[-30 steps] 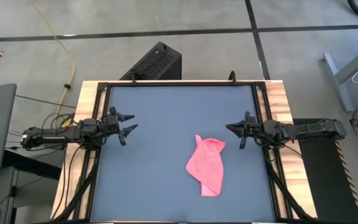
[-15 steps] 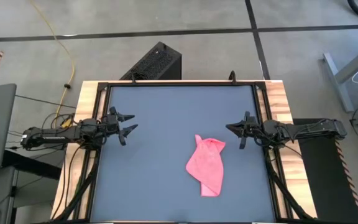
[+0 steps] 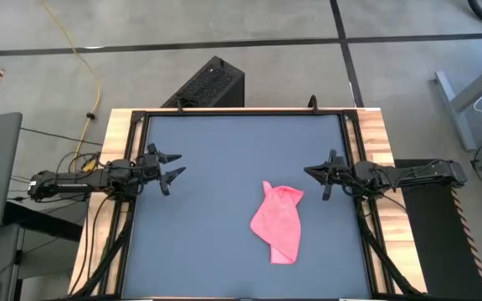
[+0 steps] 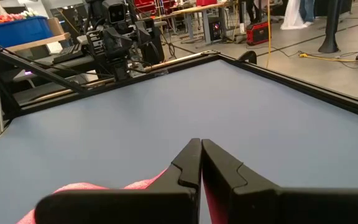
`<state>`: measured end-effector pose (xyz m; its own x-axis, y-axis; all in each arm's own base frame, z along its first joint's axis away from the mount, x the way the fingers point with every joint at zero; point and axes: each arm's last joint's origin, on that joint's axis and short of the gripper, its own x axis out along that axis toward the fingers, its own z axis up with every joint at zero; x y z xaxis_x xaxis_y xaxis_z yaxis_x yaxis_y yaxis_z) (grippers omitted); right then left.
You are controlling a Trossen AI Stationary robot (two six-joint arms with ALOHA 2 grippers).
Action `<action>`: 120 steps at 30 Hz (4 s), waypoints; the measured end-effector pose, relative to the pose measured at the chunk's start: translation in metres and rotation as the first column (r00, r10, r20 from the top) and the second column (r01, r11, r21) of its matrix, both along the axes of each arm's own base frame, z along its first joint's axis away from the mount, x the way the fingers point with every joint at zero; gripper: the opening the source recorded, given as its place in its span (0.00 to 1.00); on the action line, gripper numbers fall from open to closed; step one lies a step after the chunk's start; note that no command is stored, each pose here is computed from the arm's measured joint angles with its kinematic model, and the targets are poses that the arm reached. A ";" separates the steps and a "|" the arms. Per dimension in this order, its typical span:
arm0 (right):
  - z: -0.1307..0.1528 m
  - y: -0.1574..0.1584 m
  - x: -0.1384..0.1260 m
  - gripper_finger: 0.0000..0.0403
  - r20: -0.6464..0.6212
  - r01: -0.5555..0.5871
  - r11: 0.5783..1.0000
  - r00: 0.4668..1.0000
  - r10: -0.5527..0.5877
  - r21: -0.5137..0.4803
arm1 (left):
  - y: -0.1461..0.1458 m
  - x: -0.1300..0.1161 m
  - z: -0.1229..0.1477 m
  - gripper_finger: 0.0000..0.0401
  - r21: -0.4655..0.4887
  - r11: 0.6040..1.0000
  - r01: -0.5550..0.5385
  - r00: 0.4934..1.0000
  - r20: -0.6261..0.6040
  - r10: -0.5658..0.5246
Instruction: Roll towel
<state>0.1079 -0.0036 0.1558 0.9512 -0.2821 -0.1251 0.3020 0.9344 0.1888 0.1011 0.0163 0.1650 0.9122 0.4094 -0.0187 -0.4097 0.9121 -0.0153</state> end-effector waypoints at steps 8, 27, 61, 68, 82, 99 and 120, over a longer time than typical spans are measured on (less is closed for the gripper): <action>0.000 0.000 0.000 0.10 0.000 0.000 1.000 1.000 0.000 0.000 | 0.000 0.000 0.000 0.55 0.000 1.000 0.000 1.000 0.000 0.000; 0.000 0.000 0.000 0.10 0.000 0.000 1.000 1.000 0.000 0.000 | 0.000 0.000 0.000 0.55 0.000 1.000 0.000 1.000 0.000 0.000; 0.000 0.000 0.000 0.10 0.000 0.000 1.000 1.000 0.000 0.000 | 0.000 0.000 0.000 0.55 0.000 1.000 0.000 1.000 0.000 0.000; 0.000 0.000 0.000 0.10 0.000 0.000 1.000 1.000 0.000 0.000 | 0.000 0.000 0.000 0.55 0.000 1.000 0.000 1.000 0.000 0.000; 0.005 -0.003 0.000 0.10 0.027 0.038 0.996 0.999 -0.036 -0.080 | -0.001 0.001 0.000 0.55 -0.207 0.977 0.052 0.995 0.091 -0.034; 0.032 0.022 0.015 0.10 0.142 -0.207 0.900 0.976 0.163 0.383 | -0.015 0.002 0.002 0.55 -0.476 0.826 0.302 0.949 0.233 -0.213; 0.077 0.042 0.119 0.28 -0.812 -0.010 0.998 0.581 0.059 0.065 | -0.040 0.041 0.007 0.55 -0.269 0.864 0.426 0.904 0.082 -0.420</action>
<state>0.2272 0.0383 0.2333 0.4536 -0.2220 -0.8631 0.3202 0.9444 -0.0745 0.1424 -0.0239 0.1721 0.9980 -0.0351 -0.0533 0.0179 0.9559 -0.2933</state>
